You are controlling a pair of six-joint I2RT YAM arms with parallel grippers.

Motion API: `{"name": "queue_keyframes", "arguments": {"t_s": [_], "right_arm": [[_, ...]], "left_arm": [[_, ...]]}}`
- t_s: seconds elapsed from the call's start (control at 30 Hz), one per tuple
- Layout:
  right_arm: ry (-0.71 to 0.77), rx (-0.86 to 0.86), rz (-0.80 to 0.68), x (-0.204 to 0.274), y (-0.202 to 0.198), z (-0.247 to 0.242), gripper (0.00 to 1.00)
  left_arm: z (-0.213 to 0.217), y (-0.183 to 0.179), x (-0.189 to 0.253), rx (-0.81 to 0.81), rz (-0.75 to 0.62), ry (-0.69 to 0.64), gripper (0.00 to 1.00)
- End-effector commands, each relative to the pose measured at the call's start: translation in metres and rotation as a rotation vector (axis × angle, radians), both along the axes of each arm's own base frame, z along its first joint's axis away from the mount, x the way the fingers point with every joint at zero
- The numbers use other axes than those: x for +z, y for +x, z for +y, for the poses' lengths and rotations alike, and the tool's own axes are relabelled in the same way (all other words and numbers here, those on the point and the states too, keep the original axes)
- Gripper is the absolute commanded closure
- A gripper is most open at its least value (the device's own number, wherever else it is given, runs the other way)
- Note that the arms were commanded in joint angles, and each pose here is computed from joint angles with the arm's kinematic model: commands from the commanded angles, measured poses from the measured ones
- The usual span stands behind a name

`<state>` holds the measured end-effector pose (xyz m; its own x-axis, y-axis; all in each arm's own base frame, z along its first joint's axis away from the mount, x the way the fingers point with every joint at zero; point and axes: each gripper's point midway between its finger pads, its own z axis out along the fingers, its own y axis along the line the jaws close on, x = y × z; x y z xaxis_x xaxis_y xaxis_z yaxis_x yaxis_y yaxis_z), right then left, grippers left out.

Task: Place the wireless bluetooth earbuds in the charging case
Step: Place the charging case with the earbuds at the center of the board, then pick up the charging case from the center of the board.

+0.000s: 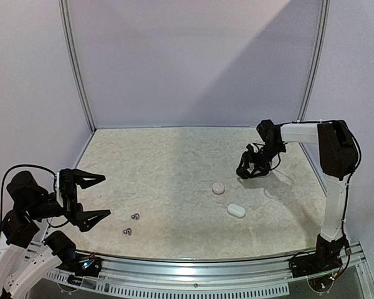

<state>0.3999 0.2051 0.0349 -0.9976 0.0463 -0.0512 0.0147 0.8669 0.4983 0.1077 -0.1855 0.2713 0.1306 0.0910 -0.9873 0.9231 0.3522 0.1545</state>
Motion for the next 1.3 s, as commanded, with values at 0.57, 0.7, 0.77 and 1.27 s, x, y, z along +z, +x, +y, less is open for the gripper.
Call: {"name": "queue_keyframes", "arguments": {"t_s": [0.57,0.7,0.77,1.27], "right_arm": [[-0.702,0.337,-0.326,0.042,0.087,-0.109,0.01],[-0.667,0.342,-0.302,0.022,0.098,-0.111,0.01],[-0.668,0.339,-0.284,0.014,0.099,-0.117,0.01],[-0.572,0.344,-0.209,-0.023,0.087,-0.115,0.67]], "left_arm": [[-0.002,0.002,-0.012,-0.007,0.023,0.027,0.01],[-0.001,0.002,-0.013,-0.006,0.025,0.032,0.01],[-0.001,0.003,-0.013,-0.004,0.025,0.032,0.01],[-0.002,0.002,-0.014,-0.016,0.025,0.035,0.01]]}}
